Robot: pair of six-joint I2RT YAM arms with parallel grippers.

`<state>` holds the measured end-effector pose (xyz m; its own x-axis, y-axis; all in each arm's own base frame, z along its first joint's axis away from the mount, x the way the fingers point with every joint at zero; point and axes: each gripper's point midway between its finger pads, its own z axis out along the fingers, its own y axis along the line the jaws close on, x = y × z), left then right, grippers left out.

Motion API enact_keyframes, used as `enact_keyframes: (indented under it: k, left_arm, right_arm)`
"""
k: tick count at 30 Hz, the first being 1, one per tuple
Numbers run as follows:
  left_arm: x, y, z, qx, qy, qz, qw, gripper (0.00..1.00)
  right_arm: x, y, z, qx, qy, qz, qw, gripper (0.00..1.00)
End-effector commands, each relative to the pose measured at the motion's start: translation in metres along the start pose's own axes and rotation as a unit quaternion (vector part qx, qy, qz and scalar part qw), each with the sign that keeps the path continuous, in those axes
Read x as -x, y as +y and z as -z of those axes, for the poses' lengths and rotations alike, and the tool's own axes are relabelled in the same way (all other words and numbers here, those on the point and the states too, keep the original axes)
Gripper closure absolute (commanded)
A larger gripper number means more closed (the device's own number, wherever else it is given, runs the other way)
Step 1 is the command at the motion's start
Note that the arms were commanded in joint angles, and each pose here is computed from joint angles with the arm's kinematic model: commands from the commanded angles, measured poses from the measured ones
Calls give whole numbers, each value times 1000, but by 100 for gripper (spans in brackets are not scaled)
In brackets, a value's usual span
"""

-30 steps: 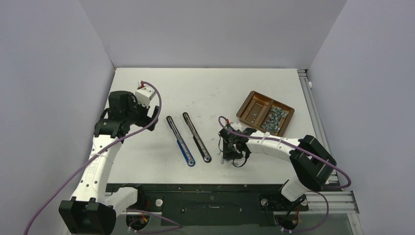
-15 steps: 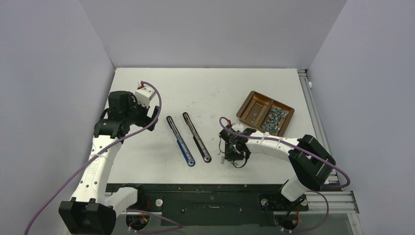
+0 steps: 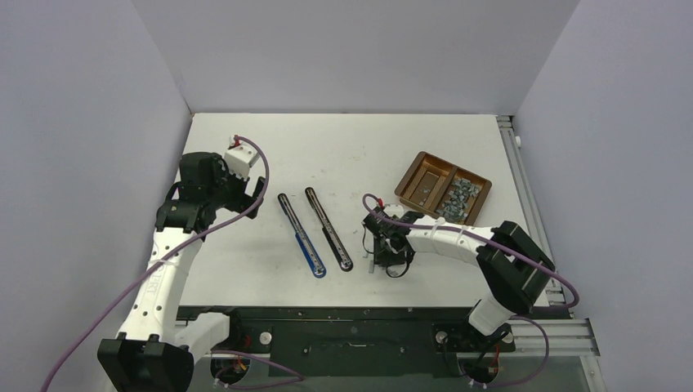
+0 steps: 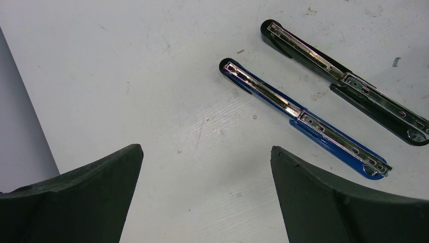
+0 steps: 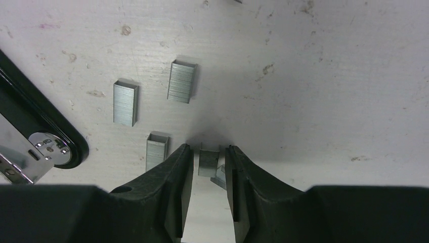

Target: Load the staples into the stapler

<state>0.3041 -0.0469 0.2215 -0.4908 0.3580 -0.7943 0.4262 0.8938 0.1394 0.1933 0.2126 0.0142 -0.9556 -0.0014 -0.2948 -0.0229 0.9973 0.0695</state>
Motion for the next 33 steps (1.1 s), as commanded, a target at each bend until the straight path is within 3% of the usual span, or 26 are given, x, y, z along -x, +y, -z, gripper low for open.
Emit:
enact_keyframes:
  k: [1, 13, 22, 33]
  left_arm:
    - [14, 6, 6, 13, -29, -7, 999, 4]
    - [16, 6, 5, 9, -30, -8, 999, 4]
    - [18, 6, 7, 9, -32, -15, 999, 4]
    - [18, 7, 7, 11, -36, -21, 999, 4]
  right_arm:
    - [9, 2, 0, -14, -12, 24, 1000, 69]
    - [3, -4, -1, -28, 4, 39, 999, 74]
    - [-9, -2, -2, -28, 52, 64, 996, 67]
    - [-13, -8, -5, -32, 77, 59, 995, 69]
